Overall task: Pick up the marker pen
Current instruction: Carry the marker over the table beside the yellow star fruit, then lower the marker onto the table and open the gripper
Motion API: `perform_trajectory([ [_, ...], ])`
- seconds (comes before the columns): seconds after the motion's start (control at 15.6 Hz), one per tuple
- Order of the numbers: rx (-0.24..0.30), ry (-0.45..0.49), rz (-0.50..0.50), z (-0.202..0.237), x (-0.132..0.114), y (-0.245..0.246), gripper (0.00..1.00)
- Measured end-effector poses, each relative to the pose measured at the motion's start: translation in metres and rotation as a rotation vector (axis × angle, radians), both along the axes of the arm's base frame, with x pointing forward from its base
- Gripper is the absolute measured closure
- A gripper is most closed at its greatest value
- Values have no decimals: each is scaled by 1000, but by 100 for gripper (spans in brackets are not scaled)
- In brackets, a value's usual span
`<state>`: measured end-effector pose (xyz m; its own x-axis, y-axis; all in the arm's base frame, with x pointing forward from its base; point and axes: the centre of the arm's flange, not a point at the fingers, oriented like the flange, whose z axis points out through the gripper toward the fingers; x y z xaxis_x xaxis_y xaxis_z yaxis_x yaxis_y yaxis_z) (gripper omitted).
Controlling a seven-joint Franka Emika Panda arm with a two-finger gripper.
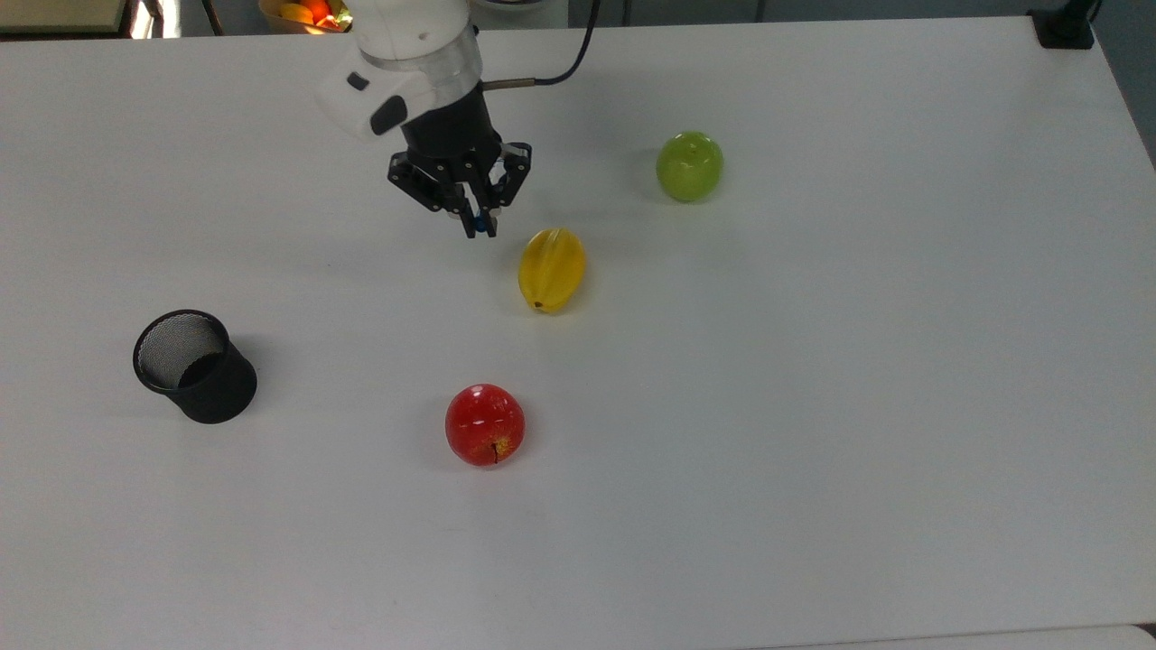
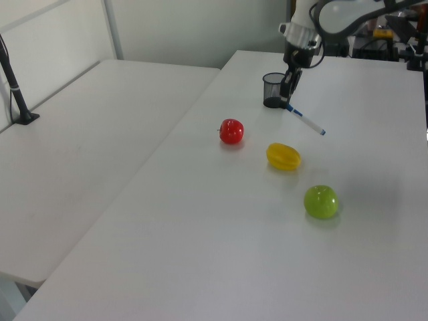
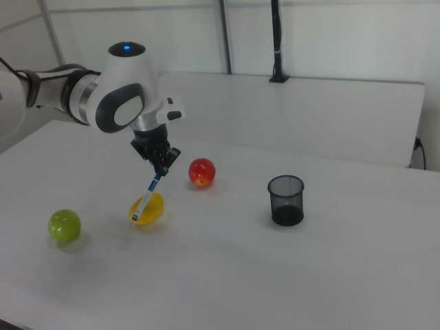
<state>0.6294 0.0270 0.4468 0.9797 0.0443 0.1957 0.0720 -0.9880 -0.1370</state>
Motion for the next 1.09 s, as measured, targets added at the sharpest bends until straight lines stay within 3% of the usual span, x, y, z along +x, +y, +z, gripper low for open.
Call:
perform_trajectory([
  [0.32,-38,87,71,-30,-10,21,84],
  [0.9,-146,141,168,-64,-12,15,84],
  [1.09,-155,165,174,-79,-11,14,84],
])
